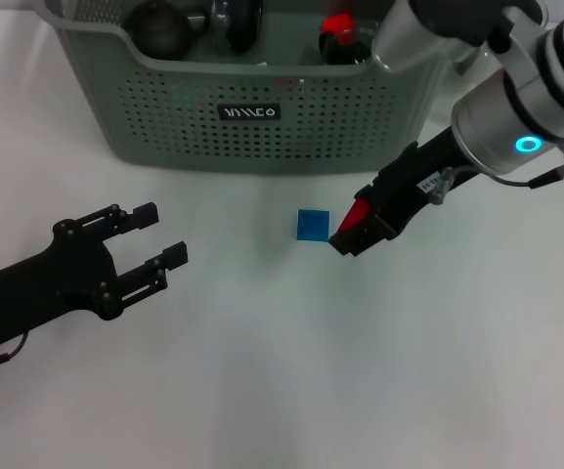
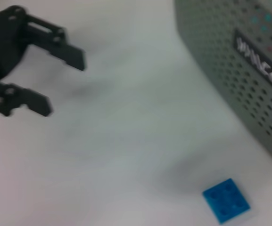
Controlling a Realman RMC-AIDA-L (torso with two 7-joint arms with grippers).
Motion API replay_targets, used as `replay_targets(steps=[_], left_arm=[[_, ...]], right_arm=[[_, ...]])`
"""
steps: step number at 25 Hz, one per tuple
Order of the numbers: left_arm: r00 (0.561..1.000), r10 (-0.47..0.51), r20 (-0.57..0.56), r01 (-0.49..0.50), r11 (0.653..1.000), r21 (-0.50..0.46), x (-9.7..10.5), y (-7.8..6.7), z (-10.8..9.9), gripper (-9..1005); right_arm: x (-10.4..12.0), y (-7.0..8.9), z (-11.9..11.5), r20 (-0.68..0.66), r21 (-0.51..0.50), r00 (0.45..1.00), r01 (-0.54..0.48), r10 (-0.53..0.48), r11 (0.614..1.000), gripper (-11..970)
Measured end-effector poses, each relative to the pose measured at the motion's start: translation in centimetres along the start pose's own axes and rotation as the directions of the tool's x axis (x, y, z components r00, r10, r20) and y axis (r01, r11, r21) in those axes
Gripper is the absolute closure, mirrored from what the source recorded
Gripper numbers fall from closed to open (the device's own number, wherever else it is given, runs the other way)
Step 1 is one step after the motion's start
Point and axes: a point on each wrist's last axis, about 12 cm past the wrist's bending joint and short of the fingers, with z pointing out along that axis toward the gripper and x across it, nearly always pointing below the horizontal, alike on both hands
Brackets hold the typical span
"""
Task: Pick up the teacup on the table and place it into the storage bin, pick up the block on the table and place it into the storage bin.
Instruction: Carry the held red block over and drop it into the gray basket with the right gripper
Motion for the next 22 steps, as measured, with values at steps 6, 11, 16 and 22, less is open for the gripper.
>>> replay_targets(steps=[6, 11, 16, 22], left_arm=[[1.000, 0.000, 0.004, 0.000, 1.000, 0.004, 0.0, -0.1, 0.0, 360], [1.000, -0.001, 0.002, 0.001, 1.000, 0.001, 0.0, 0.0, 0.0, 360], [1.000, 0.000, 0.003, 0.000, 1.000, 0.001, 0.0, 0.0, 0.1, 359], [1.000, 0.002, 0.002, -0.002, 1.000, 0.008, -0.1, 0.0, 0.3, 359]], right_arm=[[-0.9, 0.0, -4.5, 0.162, -0.079, 0.985, -0.042, 0.054, 0.996, 251], [-2.4, -0.9, -9.0, 0.392, -0.068, 0.916, -0.064, 0.085, 0.996, 251], [-5.7, -1.9, -9.9, 0.556, -0.006, 0.829, -0.080, 0.070, 0.997, 252], [-10.5, -3.7, -5.7, 0.534, 0.126, 0.844, -0.126, 0.039, 0.984, 251]])
